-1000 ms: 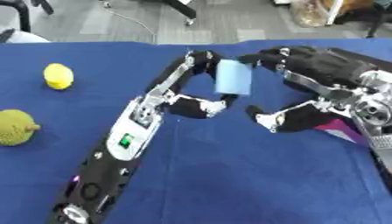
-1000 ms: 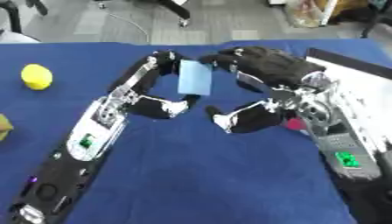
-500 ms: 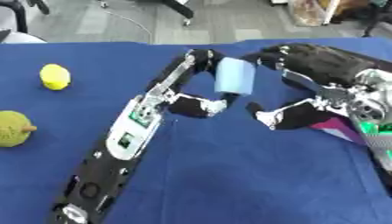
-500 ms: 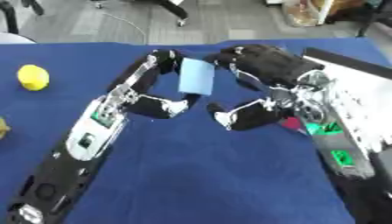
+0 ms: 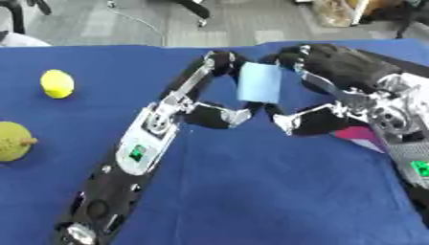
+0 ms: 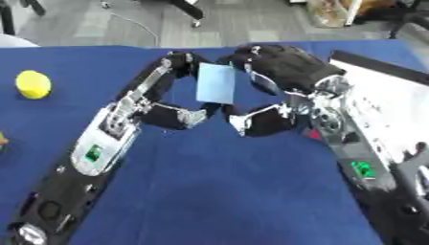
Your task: Pick up the objects with one hand, pass them to the other hand, and then place them into the box on the other side of the table.
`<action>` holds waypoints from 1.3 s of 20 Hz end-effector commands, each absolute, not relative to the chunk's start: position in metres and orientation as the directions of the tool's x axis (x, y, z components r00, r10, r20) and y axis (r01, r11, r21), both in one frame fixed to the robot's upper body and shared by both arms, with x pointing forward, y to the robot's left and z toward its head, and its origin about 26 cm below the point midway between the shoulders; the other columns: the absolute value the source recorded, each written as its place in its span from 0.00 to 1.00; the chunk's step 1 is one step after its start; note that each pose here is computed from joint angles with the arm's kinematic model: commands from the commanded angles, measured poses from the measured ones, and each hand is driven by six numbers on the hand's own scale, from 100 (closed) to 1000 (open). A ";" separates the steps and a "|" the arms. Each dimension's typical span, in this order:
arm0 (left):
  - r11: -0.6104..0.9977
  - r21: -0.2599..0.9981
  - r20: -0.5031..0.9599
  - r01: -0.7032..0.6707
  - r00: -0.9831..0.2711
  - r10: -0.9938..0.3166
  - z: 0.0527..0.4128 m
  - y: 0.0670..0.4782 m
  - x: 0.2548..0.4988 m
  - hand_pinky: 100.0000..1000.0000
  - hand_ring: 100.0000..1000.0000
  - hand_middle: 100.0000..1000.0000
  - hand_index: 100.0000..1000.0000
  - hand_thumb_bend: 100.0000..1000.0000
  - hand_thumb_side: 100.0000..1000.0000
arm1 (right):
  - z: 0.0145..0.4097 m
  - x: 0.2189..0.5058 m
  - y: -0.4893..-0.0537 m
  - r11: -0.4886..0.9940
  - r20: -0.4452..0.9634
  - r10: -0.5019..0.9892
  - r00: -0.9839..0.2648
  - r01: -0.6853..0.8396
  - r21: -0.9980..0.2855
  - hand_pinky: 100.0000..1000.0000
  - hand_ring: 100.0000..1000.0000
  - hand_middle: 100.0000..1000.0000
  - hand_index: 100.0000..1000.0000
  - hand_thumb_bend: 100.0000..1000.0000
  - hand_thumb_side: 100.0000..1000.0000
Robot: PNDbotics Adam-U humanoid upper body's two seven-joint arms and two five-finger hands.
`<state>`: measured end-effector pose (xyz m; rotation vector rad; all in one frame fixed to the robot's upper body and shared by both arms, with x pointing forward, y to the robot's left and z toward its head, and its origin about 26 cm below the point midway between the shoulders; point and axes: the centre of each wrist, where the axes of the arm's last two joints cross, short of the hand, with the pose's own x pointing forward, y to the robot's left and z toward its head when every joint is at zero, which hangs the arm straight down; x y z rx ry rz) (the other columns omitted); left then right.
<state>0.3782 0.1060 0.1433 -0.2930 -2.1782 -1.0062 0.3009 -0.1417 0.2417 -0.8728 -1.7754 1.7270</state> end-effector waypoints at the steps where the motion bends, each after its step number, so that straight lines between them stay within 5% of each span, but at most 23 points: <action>1: 0.662 0.594 0.648 0.458 -0.759 -0.057 0.157 0.098 0.375 0.66 0.42 0.39 0.44 0.00 0.00 | 0.249 0.300 -0.140 0.000 -0.090 0.747 -0.659 0.135 -0.991 0.89 0.88 0.72 0.90 0.05 0.34; 8: 0.659 0.596 0.645 0.459 -0.762 -0.053 0.159 0.096 0.374 0.66 0.42 0.39 0.44 0.00 0.00 | 0.249 0.300 -0.140 -0.002 -0.098 0.746 -0.659 0.145 -0.989 0.88 0.87 0.69 0.85 0.03 0.27; 18: 0.642 0.615 0.643 0.459 -0.762 -0.071 0.156 0.098 0.375 0.67 0.45 0.43 0.49 0.02 0.00 | 0.254 0.295 -0.141 0.124 -0.073 0.754 -0.653 0.250 -0.960 0.73 0.78 0.52 0.50 0.00 0.00; 22: 0.631 0.633 0.635 0.448 -0.767 -0.091 0.154 0.100 0.377 0.67 0.47 0.46 0.52 0.05 0.01 | 0.254 0.295 -0.140 0.190 -0.058 0.757 -0.651 0.304 -0.933 0.69 0.75 0.48 0.36 0.00 0.00; 26: 0.625 0.646 0.625 0.438 -0.773 -0.105 0.153 0.100 0.378 0.68 0.49 0.48 0.54 0.09 0.04 | 0.254 0.295 -0.139 0.232 -0.048 0.750 -0.659 0.331 -0.915 0.66 0.73 0.47 0.35 0.00 0.00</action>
